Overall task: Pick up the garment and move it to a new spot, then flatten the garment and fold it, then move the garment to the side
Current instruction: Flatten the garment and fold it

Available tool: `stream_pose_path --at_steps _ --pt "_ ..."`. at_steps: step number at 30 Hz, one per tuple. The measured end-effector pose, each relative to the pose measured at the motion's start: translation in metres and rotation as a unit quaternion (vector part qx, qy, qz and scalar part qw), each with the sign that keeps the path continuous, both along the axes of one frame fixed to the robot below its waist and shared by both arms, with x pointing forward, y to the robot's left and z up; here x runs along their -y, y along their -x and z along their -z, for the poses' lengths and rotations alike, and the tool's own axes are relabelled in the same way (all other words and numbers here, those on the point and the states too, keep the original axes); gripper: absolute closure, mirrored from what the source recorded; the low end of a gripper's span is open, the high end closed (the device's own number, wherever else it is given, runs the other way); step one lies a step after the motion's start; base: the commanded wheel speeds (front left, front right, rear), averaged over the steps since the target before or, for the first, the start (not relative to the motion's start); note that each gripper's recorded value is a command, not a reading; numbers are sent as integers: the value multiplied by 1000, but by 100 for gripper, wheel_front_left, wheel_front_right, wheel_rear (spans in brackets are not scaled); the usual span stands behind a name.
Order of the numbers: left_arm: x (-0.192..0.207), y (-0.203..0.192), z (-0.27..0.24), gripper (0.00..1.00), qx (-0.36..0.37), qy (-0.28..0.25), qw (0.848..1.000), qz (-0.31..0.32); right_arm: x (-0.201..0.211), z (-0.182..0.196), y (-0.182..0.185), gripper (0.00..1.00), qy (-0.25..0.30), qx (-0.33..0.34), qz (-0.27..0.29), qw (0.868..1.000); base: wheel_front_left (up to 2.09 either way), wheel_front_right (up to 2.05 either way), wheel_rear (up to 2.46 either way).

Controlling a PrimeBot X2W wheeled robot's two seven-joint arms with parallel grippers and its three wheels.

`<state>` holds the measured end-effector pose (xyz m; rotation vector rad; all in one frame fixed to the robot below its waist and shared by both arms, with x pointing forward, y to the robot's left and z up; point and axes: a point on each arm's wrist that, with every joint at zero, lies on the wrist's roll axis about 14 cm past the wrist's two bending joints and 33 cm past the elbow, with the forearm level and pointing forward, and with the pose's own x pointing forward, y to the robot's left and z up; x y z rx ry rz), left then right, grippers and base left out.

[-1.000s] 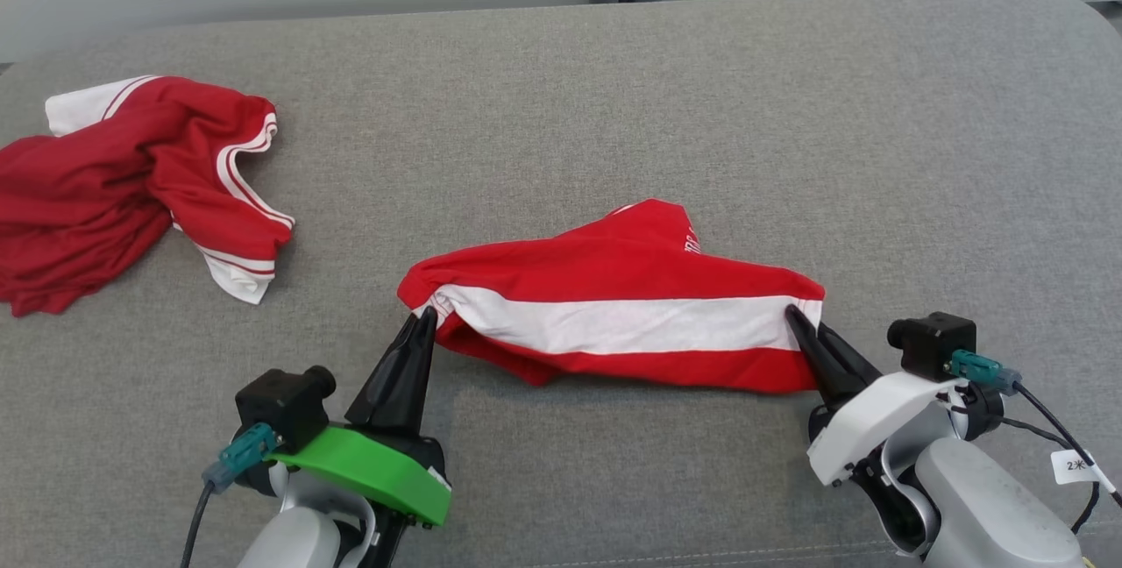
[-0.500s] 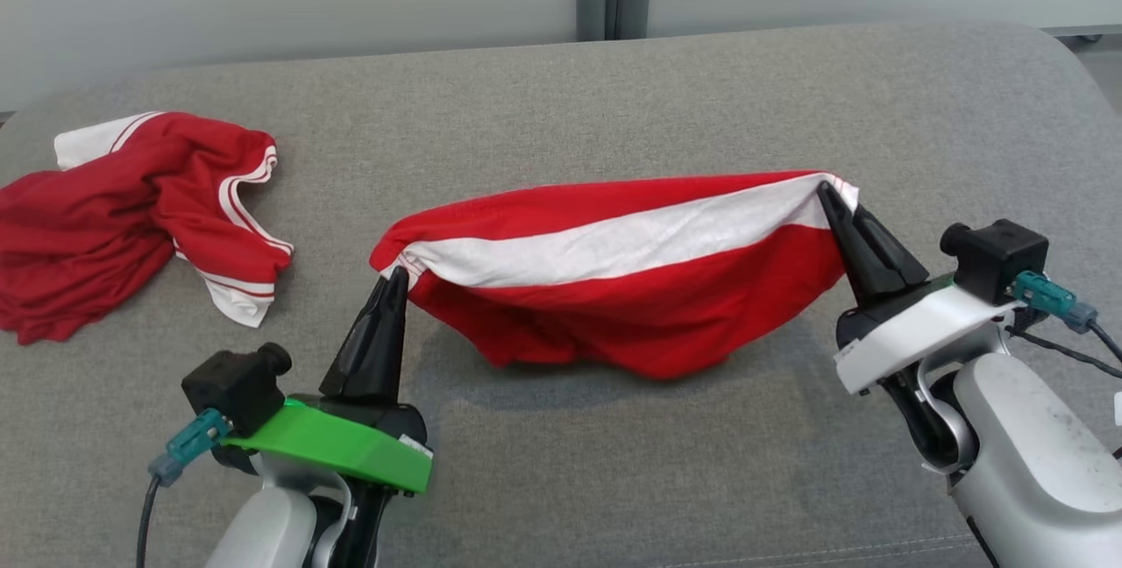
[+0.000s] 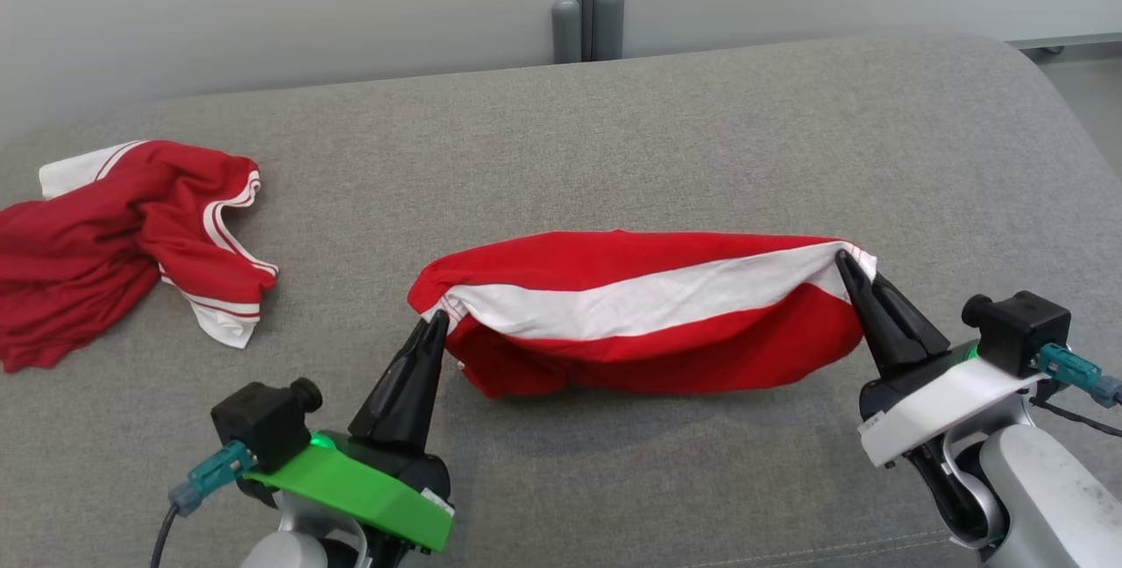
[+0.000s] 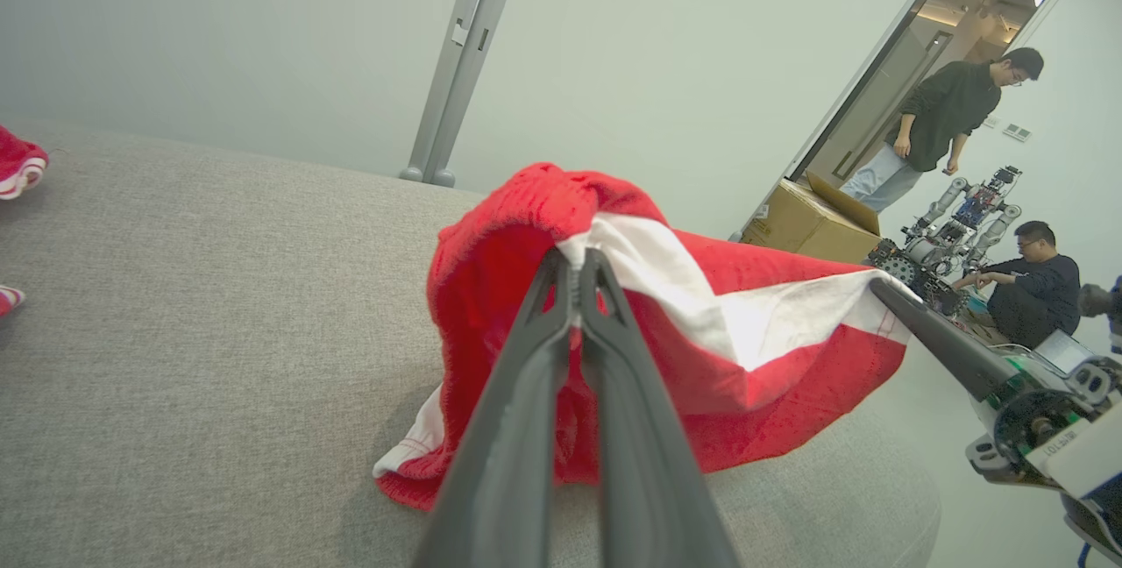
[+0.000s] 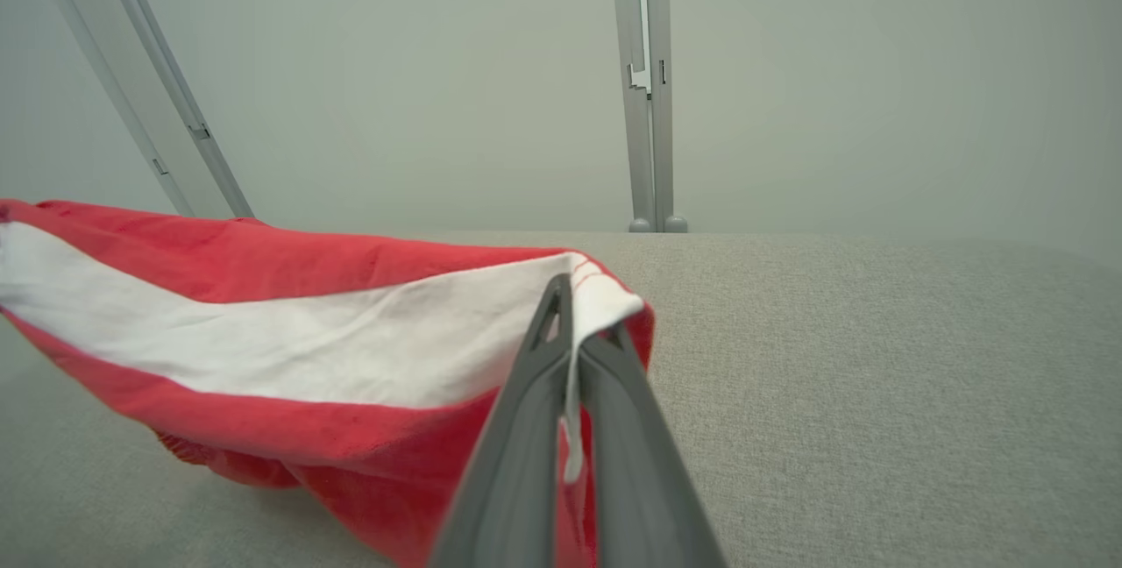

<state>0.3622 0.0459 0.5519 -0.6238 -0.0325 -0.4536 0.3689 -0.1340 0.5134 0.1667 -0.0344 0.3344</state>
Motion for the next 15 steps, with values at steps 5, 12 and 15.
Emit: stream_pose_path --at_steps 5,12,15 --pt "15 -5 -5 100 0 -14 999 39 -5 -8 -10 100 2 1 -20 1000 0 0 0" --pt "-6 -84 -66 100 64 -96 993 17 -5 -86 -90 100 60 58 -29 996 0 0 0" --pt "-20 -111 -146 100 153 -75 985 -24 15 -189 -117 100 46 184 19 982 0 0 0"
